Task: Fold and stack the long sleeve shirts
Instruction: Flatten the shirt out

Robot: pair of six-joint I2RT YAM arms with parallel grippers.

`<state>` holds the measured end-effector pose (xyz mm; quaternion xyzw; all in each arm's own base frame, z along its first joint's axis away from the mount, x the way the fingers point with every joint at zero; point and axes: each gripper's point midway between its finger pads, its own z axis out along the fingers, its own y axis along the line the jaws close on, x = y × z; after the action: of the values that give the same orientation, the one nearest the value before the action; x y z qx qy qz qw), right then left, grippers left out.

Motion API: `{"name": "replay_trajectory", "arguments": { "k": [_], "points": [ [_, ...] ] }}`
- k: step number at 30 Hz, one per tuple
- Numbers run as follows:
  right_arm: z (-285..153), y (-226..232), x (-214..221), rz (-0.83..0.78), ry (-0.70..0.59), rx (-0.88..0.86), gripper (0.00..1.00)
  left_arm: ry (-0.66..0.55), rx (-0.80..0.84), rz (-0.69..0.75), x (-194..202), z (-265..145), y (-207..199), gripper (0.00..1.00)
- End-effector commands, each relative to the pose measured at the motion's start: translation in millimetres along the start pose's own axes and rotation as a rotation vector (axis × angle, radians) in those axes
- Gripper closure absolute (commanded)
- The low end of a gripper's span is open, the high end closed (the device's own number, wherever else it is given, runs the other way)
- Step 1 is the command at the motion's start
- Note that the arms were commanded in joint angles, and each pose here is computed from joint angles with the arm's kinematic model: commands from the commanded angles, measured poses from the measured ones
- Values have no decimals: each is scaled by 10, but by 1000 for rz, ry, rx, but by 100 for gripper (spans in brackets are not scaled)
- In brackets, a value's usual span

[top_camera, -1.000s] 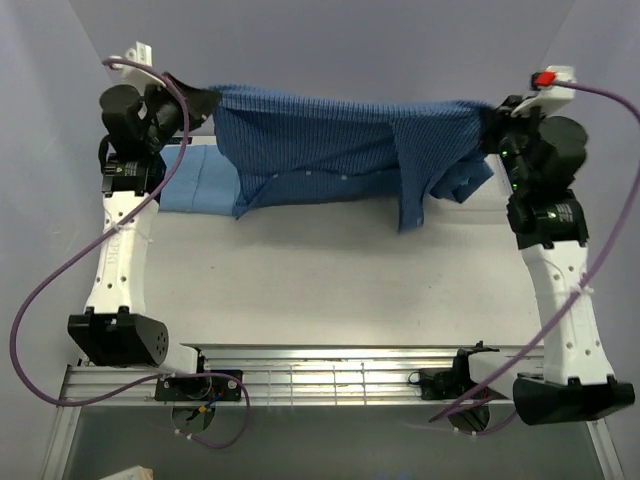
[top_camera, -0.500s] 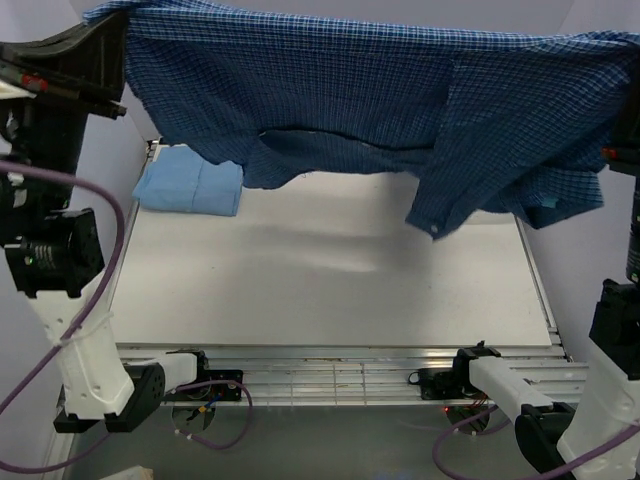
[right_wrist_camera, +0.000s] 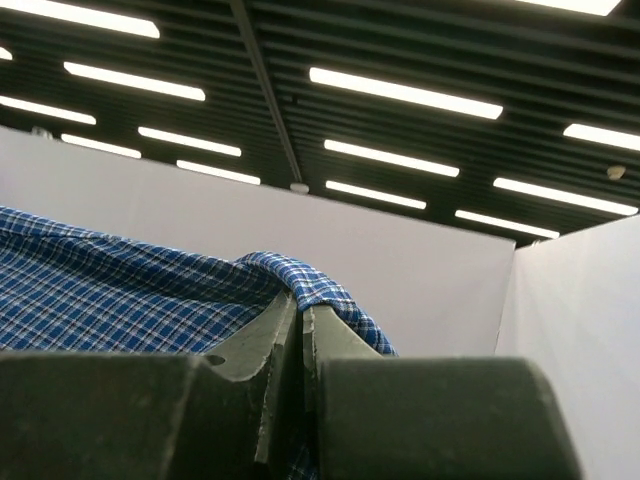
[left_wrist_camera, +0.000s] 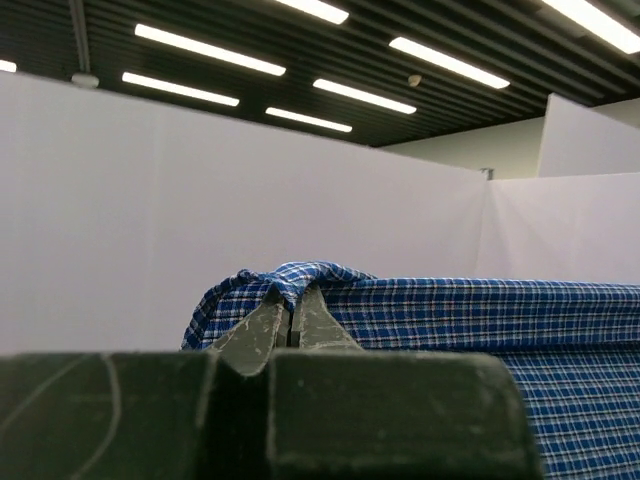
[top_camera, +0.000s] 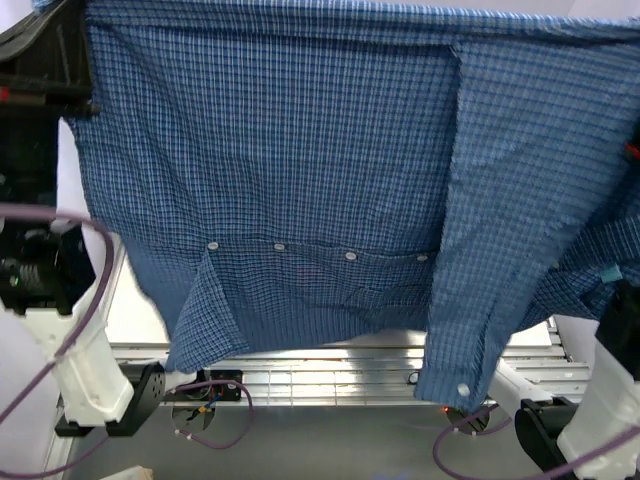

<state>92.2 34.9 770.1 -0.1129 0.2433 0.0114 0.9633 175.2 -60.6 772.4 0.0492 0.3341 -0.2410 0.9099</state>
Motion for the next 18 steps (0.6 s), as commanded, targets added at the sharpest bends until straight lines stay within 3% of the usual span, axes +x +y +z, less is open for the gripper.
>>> {"name": "replay_trajectory", "arguments": {
  "k": [1, 3, 4, 7, 8, 9, 11, 12, 15, 18],
  "points": [
    [269, -214, 819, -47, 129, 120, 92, 172, -295, 1, 1074, 246, 1005, 100],
    [396, -145, 1269, -56, 180, 87, 92, 221, -347, -6, 1431, 275, 1239, 100],
    [438, -9, 1745, -40, 237, 31, 92, 269, -373, -7, 1770, 308, 1426, 100],
    [557, 83, 2313, -48, 242, 4, 92, 311, -370, -2, 2299, 407, 1682, 100],
    [619, 124, 2759, -39, 286, -2, 92, 366, -372, -21, 2720, 445, 1850, 100],
    [688, 155, 2893, -54, 278, -22, 92, 386, -365, -27, 2875, 491, 1910, 100],
    [930, 230, 3103, -70, 202, -81, 92, 318, -324, -14, 2732, 741, 1895, 100],
    [1026, 249, 3086, -47, 165, -88, 92, 325, -328, -22, 2950, 791, 2023, 100],
    [1394, 139, 2728, -11, 9, -55, 92, 178, -238, -88, 2516, 981, 1903, 100],
    [1432, -124, 2236, 37, -186, 61, 92, 75, -189, -94, 2112, 1030, 1803, 100]
  ]
}}
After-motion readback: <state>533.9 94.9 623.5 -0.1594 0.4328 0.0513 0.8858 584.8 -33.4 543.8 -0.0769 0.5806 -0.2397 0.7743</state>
